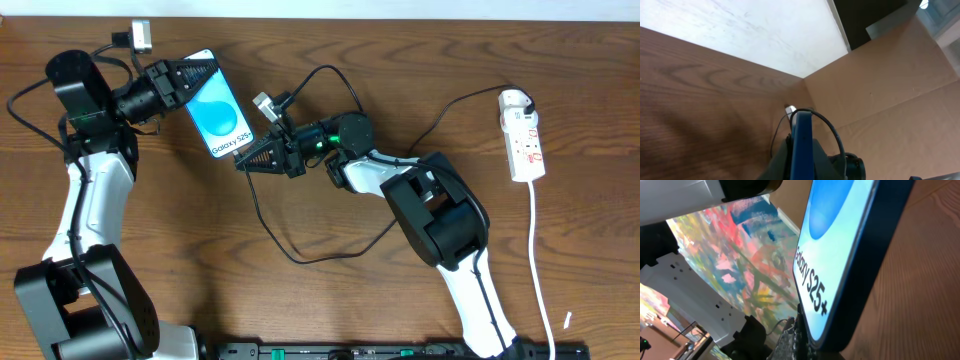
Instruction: Plug charger to phone and switch on socket
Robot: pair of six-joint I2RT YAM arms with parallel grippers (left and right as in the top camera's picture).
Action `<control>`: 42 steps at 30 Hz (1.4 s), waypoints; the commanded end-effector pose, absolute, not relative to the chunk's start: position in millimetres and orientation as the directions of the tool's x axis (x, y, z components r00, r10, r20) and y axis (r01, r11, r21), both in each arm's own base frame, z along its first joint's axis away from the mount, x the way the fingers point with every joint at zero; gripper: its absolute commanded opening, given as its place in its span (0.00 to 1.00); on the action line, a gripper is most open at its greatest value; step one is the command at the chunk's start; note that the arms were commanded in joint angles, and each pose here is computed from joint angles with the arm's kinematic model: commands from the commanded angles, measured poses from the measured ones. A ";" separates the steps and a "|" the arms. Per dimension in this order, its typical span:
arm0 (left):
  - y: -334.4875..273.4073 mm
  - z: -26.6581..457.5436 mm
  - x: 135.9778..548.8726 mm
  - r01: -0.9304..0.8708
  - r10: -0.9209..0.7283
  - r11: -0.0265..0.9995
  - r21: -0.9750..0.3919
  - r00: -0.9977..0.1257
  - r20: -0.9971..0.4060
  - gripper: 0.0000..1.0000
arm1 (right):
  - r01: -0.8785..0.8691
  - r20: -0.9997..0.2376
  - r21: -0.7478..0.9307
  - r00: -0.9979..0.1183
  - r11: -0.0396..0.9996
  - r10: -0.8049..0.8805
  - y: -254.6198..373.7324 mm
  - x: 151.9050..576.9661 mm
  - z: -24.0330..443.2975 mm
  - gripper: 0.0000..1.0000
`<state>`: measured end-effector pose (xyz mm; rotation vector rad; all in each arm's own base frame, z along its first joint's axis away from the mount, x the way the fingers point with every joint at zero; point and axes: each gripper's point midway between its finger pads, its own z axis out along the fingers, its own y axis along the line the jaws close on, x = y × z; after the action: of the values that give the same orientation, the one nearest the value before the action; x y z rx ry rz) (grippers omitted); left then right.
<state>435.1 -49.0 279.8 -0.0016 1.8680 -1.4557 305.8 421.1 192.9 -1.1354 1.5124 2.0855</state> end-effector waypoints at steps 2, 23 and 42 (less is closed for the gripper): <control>-51.3 286.8 430.1 0.466 -0.410 0.358 -0.809 -0.699 -0.585 0.08 | -0.685 -0.782 0.605 -0.607 -0.406 -0.140 425.7 304.8 205.3 0.01; -51.1 287.5 430.2 0.418 -0.435 0.329 -0.847 -0.729 -0.529 0.07 | -0.687 -0.780 0.605 -0.612 -0.401 -0.130 425.4 307.1 206.3 0.01; -51.0 287.5 430.1 0.422 -0.433 0.331 -0.844 -0.727 -0.533 0.07 | -0.692 -0.779 0.607 -0.616 -0.392 -0.119 421.9 312.8 206.6 0.01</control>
<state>435.2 -49.0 279.9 -0.0263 1.8740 -1.4732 306.1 420.8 193.0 -1.1352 1.5114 2.0845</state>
